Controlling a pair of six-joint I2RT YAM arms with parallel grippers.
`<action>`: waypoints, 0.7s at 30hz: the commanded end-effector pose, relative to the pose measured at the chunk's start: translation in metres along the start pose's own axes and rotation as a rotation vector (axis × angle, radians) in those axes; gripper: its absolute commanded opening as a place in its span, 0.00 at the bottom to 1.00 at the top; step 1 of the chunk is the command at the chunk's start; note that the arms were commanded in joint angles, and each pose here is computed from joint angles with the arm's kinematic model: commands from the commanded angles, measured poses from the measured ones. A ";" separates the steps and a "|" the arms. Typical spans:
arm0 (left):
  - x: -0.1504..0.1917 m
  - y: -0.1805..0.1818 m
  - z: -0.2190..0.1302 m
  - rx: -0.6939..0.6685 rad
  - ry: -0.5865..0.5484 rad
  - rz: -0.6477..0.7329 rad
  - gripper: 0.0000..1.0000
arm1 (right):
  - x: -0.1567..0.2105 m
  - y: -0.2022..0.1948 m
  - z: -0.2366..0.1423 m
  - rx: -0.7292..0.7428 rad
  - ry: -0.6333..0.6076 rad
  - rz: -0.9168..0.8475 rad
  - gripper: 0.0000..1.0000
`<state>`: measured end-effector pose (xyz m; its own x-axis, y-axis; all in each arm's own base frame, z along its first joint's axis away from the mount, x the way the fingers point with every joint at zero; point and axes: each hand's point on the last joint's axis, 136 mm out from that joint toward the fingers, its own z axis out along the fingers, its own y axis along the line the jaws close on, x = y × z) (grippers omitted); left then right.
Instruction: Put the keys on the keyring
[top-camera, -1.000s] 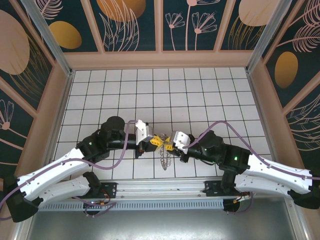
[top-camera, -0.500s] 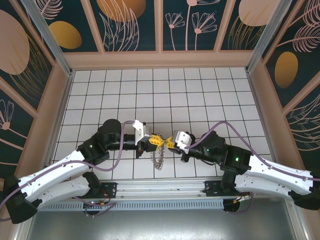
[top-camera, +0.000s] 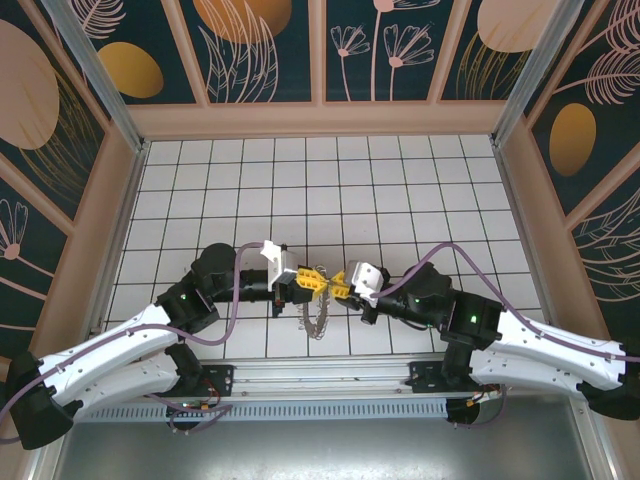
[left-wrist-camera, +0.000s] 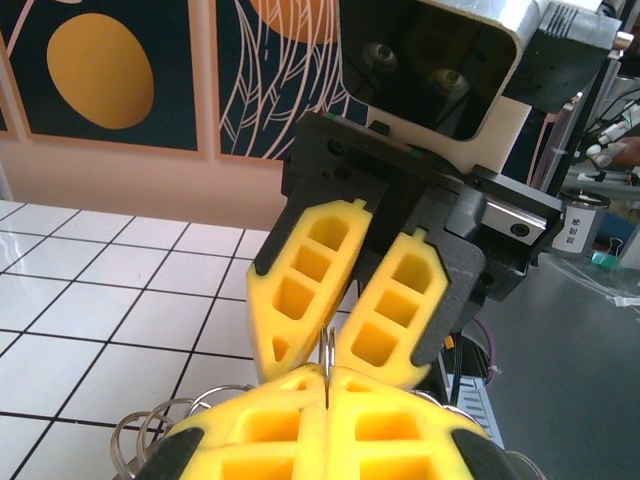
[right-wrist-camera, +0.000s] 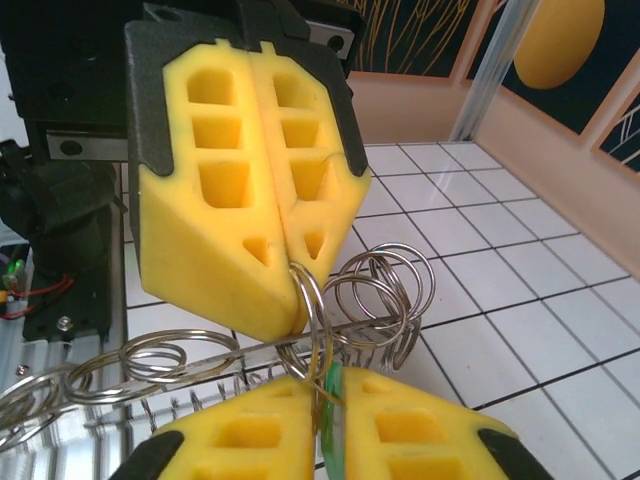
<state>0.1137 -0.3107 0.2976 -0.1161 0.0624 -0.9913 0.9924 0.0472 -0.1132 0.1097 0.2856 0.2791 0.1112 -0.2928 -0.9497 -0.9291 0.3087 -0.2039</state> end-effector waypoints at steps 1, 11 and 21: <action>-0.037 -0.011 -0.005 0.029 -0.103 0.081 0.00 | -0.011 -0.007 -0.009 0.038 -0.046 0.001 0.23; -0.035 -0.009 -0.004 0.016 -0.084 0.077 0.00 | -0.025 -0.003 -0.018 0.032 -0.116 -0.028 0.29; -0.034 -0.010 -0.002 0.030 -0.075 0.074 0.00 | -0.022 0.002 -0.005 0.017 -0.124 -0.038 0.25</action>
<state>0.1134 -0.3108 0.3031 -0.1085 0.0548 -0.9926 0.9933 0.0455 -0.1061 0.1048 0.2837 0.2951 0.1692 -0.2278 -0.9589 -0.9199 0.3128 -0.2367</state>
